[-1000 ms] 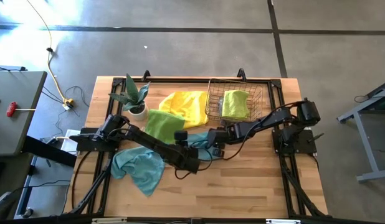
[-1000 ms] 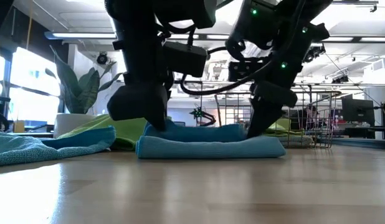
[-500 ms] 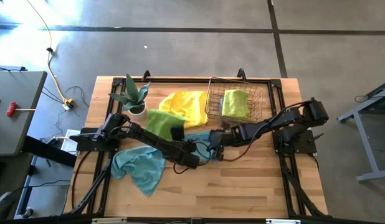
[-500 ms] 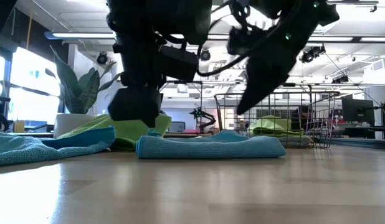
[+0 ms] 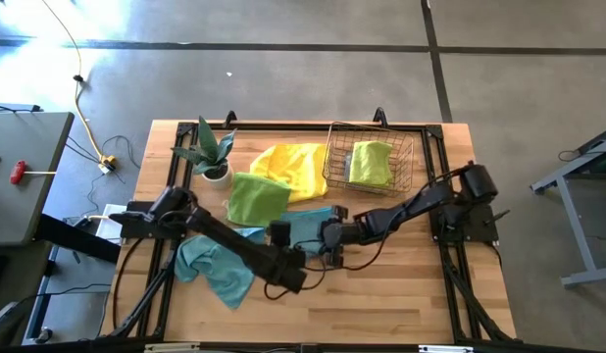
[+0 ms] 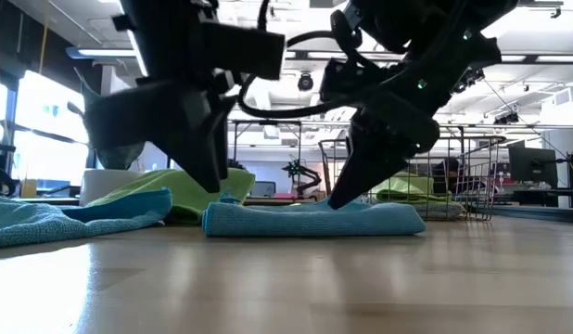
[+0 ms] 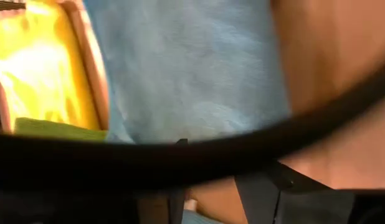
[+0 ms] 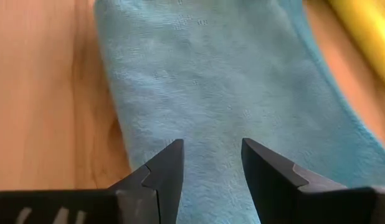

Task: Fold microfiber towels
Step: Fold the right blue microfiber towel

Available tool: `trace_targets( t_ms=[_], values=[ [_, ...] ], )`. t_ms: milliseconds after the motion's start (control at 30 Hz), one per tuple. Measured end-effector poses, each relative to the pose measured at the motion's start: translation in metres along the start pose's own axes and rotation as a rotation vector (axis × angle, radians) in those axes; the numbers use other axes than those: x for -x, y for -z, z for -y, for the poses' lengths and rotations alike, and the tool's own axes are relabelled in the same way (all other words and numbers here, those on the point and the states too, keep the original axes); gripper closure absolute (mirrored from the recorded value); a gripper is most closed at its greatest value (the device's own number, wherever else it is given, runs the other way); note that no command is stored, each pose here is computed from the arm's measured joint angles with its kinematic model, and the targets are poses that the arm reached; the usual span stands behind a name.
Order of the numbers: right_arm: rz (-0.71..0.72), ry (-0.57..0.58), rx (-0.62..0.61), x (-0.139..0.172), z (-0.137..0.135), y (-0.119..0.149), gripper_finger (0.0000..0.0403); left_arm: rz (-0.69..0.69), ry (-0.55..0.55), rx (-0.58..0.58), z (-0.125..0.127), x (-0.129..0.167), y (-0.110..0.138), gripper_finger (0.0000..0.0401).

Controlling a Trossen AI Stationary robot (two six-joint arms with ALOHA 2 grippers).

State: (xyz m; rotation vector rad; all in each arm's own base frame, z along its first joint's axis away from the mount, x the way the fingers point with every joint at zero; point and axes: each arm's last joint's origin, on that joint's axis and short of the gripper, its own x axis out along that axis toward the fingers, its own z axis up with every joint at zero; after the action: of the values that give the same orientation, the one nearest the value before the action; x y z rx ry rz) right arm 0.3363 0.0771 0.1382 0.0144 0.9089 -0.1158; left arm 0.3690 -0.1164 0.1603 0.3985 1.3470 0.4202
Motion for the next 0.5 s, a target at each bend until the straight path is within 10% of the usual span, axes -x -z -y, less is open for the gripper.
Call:
trace_targets(
  t_ms=[500],
  values=[
    [-0.172, -0.206, 0.050, 0.014, -0.050, 0.030, 0.0263, -0.048, 0.250, -0.075, 0.051, 0.031, 0.024, 0.0291]
  ],
)
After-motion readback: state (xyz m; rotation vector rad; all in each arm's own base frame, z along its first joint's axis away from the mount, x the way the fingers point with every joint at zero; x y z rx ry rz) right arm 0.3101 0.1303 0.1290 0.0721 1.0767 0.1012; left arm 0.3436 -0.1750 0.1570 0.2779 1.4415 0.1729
